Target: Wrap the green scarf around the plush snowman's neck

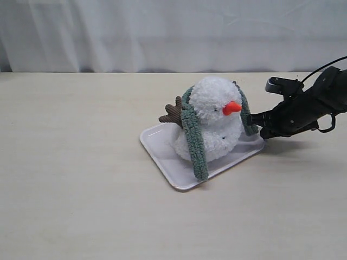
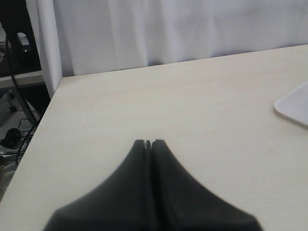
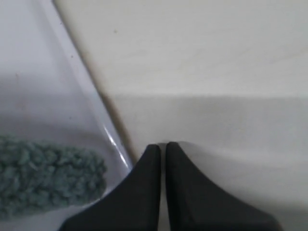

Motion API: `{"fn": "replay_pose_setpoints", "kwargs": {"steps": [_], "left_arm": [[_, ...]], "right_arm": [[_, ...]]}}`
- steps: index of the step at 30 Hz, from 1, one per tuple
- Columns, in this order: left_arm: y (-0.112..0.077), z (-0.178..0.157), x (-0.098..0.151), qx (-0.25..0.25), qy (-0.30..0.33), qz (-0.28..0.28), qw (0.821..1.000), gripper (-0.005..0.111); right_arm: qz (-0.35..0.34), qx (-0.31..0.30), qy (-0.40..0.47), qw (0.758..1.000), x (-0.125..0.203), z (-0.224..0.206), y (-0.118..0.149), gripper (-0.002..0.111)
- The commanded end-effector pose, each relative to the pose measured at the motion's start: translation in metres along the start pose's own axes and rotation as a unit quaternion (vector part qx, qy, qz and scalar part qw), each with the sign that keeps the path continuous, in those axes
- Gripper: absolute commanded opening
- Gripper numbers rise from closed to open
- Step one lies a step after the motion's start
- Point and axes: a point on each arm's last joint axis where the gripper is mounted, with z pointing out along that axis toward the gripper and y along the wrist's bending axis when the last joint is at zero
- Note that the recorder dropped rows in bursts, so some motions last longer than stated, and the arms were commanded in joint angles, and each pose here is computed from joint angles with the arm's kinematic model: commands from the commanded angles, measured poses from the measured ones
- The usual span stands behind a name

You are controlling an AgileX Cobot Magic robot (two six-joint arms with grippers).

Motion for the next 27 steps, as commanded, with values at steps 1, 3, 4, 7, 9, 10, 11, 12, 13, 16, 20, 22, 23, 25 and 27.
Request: {"fn": "replay_pose_setpoints", "kwargs": {"steps": [1, 3, 4, 7, 9, 10, 11, 12, 13, 16, 20, 22, 23, 25, 27], "left_arm": [[0.000, 0.000, -0.001, 0.003, -0.007, -0.001, 1.000, 0.000], [0.000, 0.000, -0.001, 0.003, -0.007, -0.001, 1.000, 0.000], [0.000, 0.000, -0.001, 0.003, -0.007, -0.001, 1.000, 0.000], [0.000, 0.000, -0.001, 0.003, -0.007, -0.001, 1.000, 0.000], [0.000, 0.000, -0.001, 0.003, -0.007, -0.001, 1.000, 0.000], [0.000, 0.000, -0.001, 0.003, -0.007, -0.001, 1.000, 0.000], [0.000, 0.000, -0.001, 0.003, -0.007, -0.001, 1.000, 0.000], [0.000, 0.000, -0.001, 0.003, -0.007, -0.001, 1.000, 0.000], [0.000, 0.000, -0.001, 0.003, -0.007, -0.001, 1.000, 0.000], [0.000, 0.000, -0.001, 0.003, -0.007, -0.001, 1.000, 0.000], [0.000, 0.000, -0.001, 0.003, -0.007, -0.001, 1.000, 0.000], [0.000, 0.000, -0.001, 0.003, -0.007, -0.001, 1.000, 0.000], [0.000, 0.000, -0.001, 0.003, -0.007, -0.001, 1.000, 0.000], [0.000, 0.000, -0.001, 0.003, -0.007, -0.001, 1.000, 0.000], [0.000, 0.000, -0.001, 0.003, -0.007, -0.001, 1.000, 0.000]], "right_arm": [[-0.001, -0.010, 0.029, 1.000, 0.004, 0.001, 0.000, 0.004], [-0.013, -0.022, 0.050, 0.998, 0.008, 0.000, 0.003, 0.004], [-0.015, -0.026, 0.059, 0.998, 0.010, -0.001, 0.003, 0.004], [-0.016, -0.041, 0.090, 0.995, 0.015, -0.002, 0.006, 0.004], [-0.021, -0.051, 0.109, 0.992, 0.019, -0.003, 0.008, 0.004], [-0.030, -0.061, 0.119, 0.991, 0.020, -0.005, 0.010, 0.004], [-0.035, -0.073, 0.125, 0.989, 0.021, -0.007, 0.013, 0.004], [-0.042, -0.105, 0.140, 0.984, 0.024, -0.009, 0.018, 0.004], [-0.043, -0.118, 0.142, 0.982, 0.025, -0.009, 0.020, 0.004], [-0.049, -0.169, 0.128, 0.976, 0.039, -0.004, 0.027, 0.004], [-0.051, -0.198, 0.163, 0.965, 0.057, -0.003, 0.031, 0.004], [-0.057, -0.241, 0.171, 0.954, 0.064, -0.005, 0.037, 0.004], [-0.067, -0.268, 0.160, 0.948, 0.064, -0.006, 0.041, 0.004], [-0.073, -0.268, 0.132, 0.952, 0.058, -0.013, 0.043, 0.004], [-0.080, -0.239, 0.105, 0.962, 0.050, -0.030, 0.043, 0.004]]}}
